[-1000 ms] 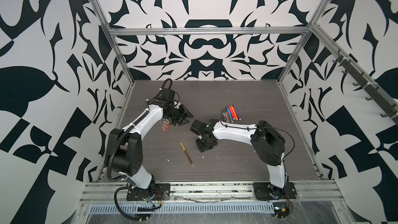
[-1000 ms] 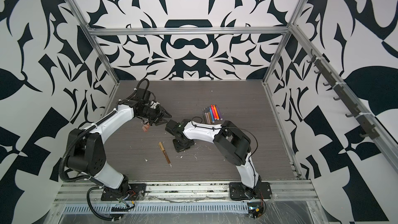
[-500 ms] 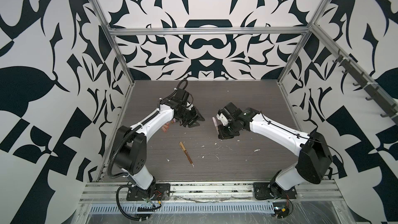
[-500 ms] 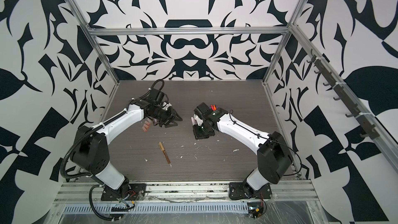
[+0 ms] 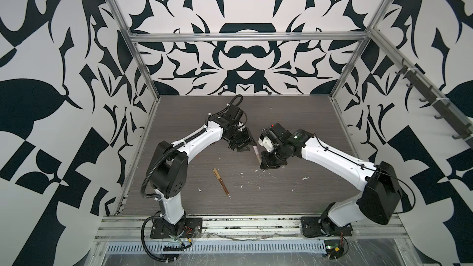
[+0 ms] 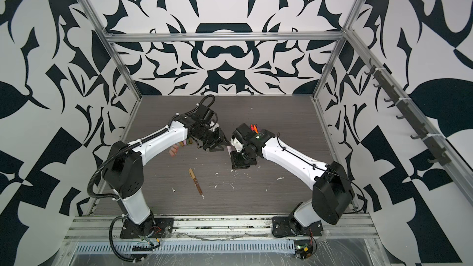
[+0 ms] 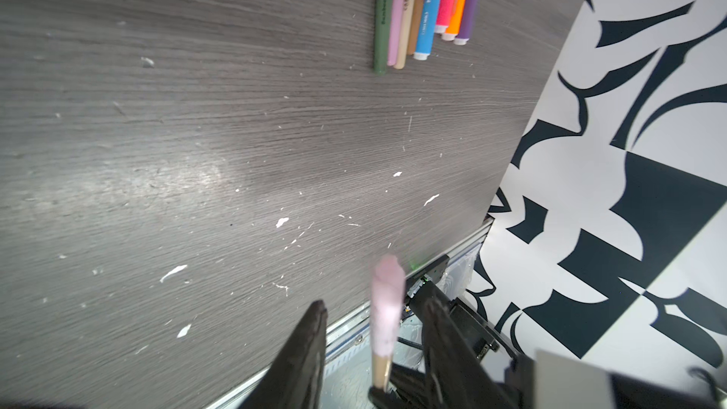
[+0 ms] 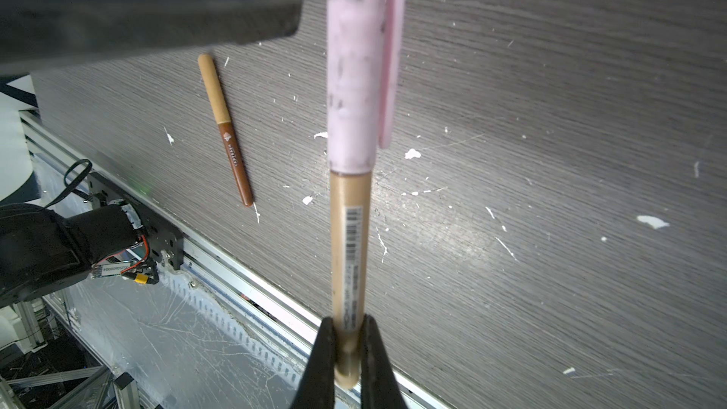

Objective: Remove pen caps from pens
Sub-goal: Open the pen cap on the pen.

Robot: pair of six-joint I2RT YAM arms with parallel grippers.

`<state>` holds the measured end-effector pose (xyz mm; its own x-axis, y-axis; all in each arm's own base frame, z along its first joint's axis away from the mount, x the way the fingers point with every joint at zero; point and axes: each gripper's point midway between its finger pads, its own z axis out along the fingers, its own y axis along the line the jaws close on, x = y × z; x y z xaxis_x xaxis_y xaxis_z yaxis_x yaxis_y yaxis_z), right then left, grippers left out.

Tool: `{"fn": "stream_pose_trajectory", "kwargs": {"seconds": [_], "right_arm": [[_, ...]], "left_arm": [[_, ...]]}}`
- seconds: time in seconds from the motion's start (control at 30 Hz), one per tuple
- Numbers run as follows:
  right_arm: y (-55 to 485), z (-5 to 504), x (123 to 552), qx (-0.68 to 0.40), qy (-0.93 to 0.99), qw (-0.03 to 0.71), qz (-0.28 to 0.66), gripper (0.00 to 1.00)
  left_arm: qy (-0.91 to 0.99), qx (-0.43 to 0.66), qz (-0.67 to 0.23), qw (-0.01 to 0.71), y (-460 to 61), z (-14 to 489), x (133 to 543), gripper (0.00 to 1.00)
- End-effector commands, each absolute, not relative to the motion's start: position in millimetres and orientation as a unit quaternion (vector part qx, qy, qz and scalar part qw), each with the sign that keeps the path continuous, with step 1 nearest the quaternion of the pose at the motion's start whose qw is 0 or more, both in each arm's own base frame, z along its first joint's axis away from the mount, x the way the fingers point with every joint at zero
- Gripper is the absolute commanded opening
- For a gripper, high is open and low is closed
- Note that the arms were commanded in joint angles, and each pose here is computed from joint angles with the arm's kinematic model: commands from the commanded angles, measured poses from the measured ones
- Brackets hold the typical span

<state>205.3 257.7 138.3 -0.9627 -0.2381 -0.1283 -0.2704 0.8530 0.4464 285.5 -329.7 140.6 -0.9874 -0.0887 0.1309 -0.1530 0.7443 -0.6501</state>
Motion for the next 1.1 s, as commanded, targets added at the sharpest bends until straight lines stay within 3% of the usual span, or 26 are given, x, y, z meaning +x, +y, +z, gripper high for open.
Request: {"fn": "stream_pose_trajectory", "kwargs": {"seconds": [0.0,0.3,0.53,0.77,1.0,1.07], "right_arm": [[259,155,204,-0.131,0.958,0.045,0.251,0.0],[265,162,208,-0.129,0.953,0.044,0.27,0.0],[264,165,217,-0.107,0.95,0.049,0.29,0.0],[262,170,230,-0.082,0.947,0.054,0.306,0.0],[264,173,233,-0.081,0.944,0.054,0.315,0.0],[265,175,233,-0.083,0.943,0.055,0.318,0.0]], "left_arm": [[-0.938,0.065,0.337,0.052,-333,139,284,0.43],[-0.938,0.062,0.337,0.052,-341,138,286,0.43],[-0.937,0.057,0.341,0.053,-348,139,289,0.3],[-0.935,0.053,0.346,0.055,-353,142,289,0.29],[-0.934,0.05,0.349,0.057,-356,142,290,0.11],[-0.934,0.05,0.35,0.058,-356,142,290,0.1]]}}
